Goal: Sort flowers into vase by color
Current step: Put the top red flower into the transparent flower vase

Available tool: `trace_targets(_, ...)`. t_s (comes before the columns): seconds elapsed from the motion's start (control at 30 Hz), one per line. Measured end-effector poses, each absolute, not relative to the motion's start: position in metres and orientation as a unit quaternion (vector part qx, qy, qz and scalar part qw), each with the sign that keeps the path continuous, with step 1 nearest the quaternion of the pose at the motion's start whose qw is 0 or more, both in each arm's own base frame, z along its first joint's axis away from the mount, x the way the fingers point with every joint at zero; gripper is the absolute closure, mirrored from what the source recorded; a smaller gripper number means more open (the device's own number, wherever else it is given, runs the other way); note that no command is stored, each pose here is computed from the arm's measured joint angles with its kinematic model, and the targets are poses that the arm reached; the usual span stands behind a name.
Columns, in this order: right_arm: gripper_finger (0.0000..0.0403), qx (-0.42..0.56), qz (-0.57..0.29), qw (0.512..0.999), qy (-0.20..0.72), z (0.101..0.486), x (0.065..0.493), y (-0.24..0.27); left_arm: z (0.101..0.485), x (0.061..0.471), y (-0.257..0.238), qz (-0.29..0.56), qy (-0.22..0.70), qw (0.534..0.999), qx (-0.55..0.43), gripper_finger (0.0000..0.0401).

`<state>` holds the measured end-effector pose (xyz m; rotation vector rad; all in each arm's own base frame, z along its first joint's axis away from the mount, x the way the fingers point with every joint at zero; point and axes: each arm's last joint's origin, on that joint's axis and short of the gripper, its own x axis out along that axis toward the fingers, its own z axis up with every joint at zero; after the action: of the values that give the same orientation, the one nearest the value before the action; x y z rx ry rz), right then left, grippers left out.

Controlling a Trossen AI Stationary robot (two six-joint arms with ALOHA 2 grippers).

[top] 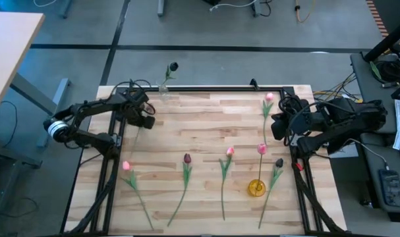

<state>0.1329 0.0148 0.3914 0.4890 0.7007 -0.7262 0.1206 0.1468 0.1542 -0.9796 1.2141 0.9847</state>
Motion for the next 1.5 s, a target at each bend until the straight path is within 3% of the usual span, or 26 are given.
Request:
trace_targets(0.47,0.0394,0.22,-0.344,0.85,0.333,0.392,0.133,0.015,0.204,0.107,0.127,0.43,0.388,0.691,-0.433,0.0399)
trace_targets(0.7,0.0394,0.215,-0.352,0.85,0.327,0.392,0.133,0.014,0.241,0.098,0.114,0.425,0.235,0.763,-0.426,0.04)
trace_targets(0.9,0.0394,0.21,-0.35,0.852,0.328,0.392,0.133,0.014,0.284,0.094,0.109,0.395,0.042,0.85,-0.347,0.0401)
trace_targets(1.07,0.0394,0.204,-0.348,0.853,0.331,0.392,0.133,0.014,0.31,0.093,0.109,0.37,-0.069,0.881,-0.287,0.0401)
trace_targets(1.5,0.0394,0.168,-0.34,0.856,0.352,0.384,0.135,0.015,0.336,0.112,0.132,0.349,-0.159,0.912,-0.142,0.0401)
